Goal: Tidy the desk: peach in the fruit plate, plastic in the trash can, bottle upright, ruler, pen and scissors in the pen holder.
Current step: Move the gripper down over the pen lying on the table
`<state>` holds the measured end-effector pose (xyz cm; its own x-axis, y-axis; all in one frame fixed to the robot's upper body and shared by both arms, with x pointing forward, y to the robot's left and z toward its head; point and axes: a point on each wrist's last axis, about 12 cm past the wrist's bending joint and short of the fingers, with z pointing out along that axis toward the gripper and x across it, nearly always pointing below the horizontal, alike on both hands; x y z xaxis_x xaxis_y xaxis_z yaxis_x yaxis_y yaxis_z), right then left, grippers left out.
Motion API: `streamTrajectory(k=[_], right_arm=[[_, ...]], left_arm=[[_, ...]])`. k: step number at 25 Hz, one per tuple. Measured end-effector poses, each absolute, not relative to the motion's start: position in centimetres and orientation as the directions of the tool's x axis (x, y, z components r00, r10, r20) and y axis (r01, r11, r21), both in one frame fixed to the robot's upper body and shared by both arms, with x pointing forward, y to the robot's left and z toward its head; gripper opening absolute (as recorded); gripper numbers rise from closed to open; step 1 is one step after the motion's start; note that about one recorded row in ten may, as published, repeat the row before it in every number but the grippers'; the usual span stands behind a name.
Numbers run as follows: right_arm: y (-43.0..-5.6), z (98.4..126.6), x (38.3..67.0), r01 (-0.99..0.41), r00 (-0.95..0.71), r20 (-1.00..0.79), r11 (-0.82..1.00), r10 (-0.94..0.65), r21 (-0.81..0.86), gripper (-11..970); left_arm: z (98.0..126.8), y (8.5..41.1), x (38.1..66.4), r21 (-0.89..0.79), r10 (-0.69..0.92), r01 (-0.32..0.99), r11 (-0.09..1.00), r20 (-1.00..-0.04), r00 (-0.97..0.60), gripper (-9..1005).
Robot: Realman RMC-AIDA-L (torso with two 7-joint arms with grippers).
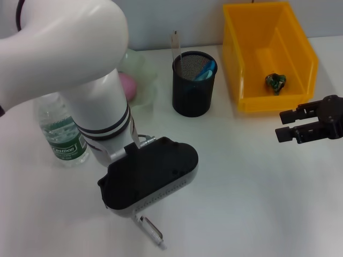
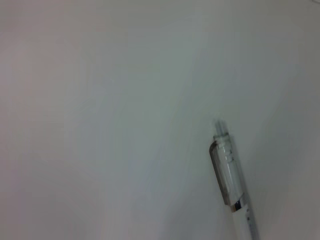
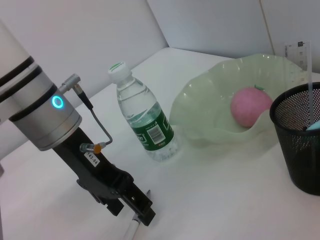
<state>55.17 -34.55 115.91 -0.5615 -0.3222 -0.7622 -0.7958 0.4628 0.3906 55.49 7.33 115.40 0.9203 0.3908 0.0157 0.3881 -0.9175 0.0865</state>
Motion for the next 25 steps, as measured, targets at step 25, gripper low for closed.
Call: streamTrajectory(k=[25], right_arm=[[-34.8, 115.32, 54.83, -0.782, -0.578, -0.751, 0.478, -0.318, 0.399, 689]], left_arm=[[114.39, 8.2, 55.64, 0.065, 0.537, 0.537, -0.841, -0.02, 0.843, 843]])
